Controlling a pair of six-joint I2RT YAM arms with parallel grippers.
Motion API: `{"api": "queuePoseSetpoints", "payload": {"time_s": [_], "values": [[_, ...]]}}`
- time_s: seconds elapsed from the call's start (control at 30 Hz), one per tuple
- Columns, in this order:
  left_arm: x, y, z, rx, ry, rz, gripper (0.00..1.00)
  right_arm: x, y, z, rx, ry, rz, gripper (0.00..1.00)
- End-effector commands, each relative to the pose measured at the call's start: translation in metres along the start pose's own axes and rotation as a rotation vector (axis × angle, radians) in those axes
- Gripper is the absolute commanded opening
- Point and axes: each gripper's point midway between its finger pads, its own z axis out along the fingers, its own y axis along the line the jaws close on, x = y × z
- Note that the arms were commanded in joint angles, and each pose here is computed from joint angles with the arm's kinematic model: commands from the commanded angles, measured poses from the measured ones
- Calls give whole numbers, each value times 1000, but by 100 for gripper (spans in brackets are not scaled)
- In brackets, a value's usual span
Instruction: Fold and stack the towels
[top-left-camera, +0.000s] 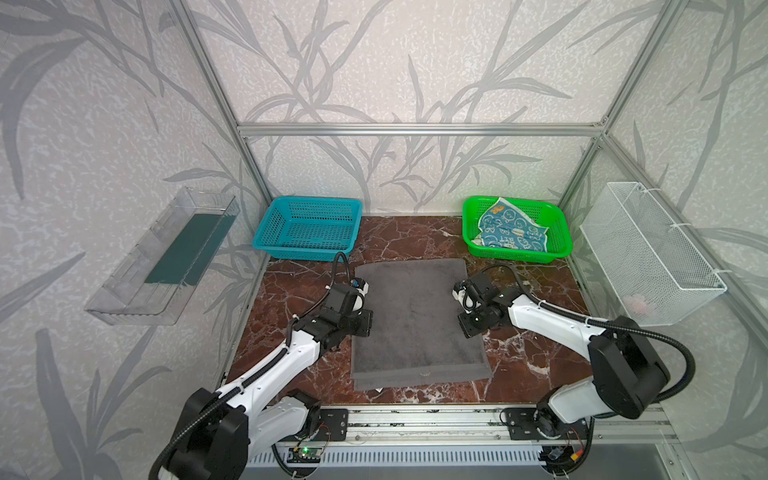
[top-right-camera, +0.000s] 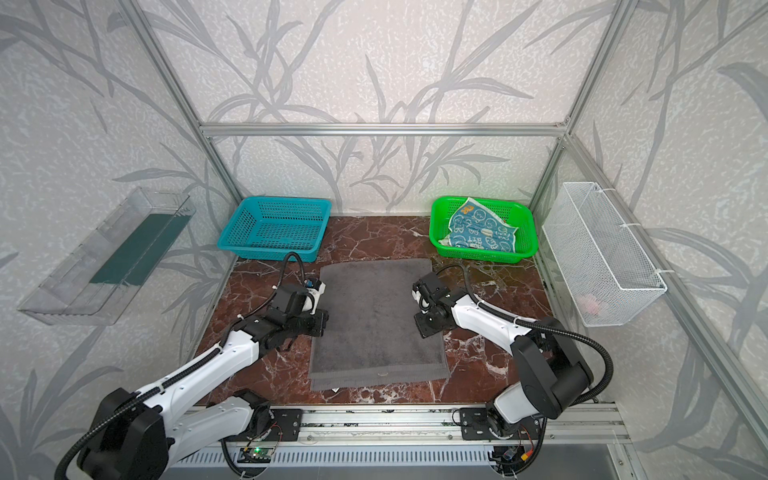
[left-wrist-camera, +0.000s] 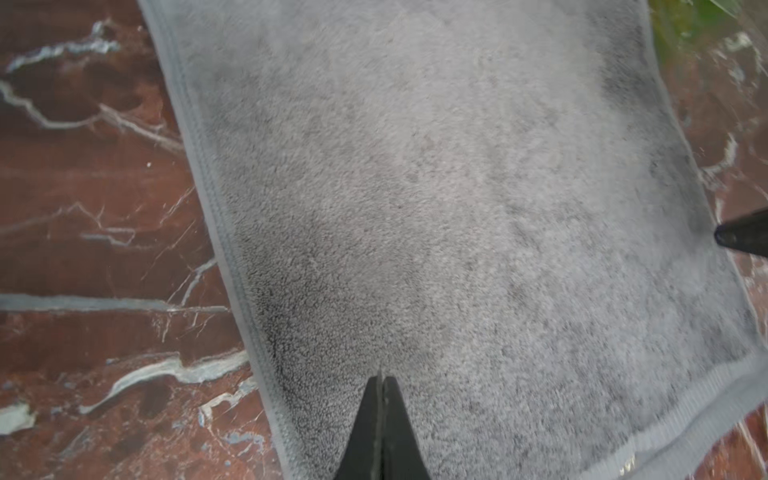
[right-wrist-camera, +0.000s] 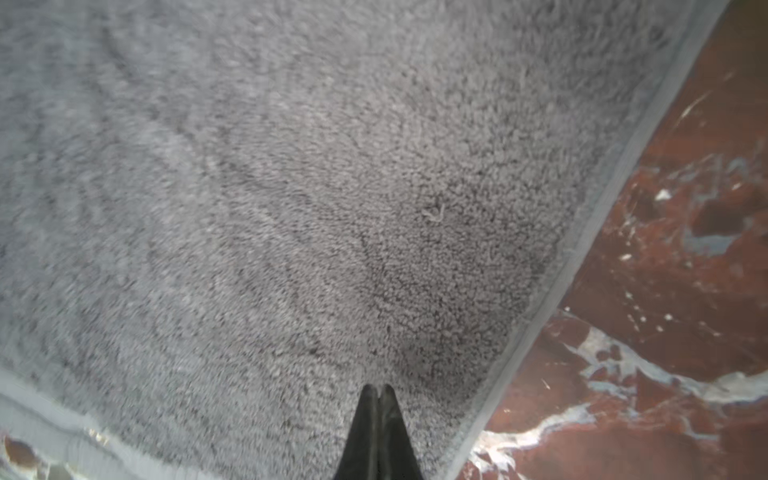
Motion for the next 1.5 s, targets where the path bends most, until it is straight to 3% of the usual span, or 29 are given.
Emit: {"api": "queuePoseSetpoints", "payload": {"time_s": [0.0,0.17,0.33,0.5,0.73,0.93,1.07,1.13,1.3,1.47], "values": [[-7,7,11,-47,-15,-90,0,-7,-5,13,38,13,75,0],[10,6,40,-44,99,-154,0,-7,-12,36,88,85,110,0],[21,15,63,-112,243,-132,0,-20,-20,46,108,56,163,0],[5,34,85,-226,258,-109,0,-39,-39,50,123,29,236,0],[-24,35,110,-237,277,-53,0,-67,-50,45,108,-17,235,0],[-63,22,86,-212,206,-26,0,-84,-33,9,21,-90,186,2],[-82,9,49,-179,143,-41,0,-74,-26,-23,-5,-113,168,16],[-84,7,31,-174,129,-61,7,-63,-26,-34,-4,-108,173,24],[-59,6,2,-156,159,-108,40,-26,-27,-50,-11,-83,233,39],[-18,10,-13,-162,230,-206,56,11,-34,-51,-21,-26,337,50]]}}
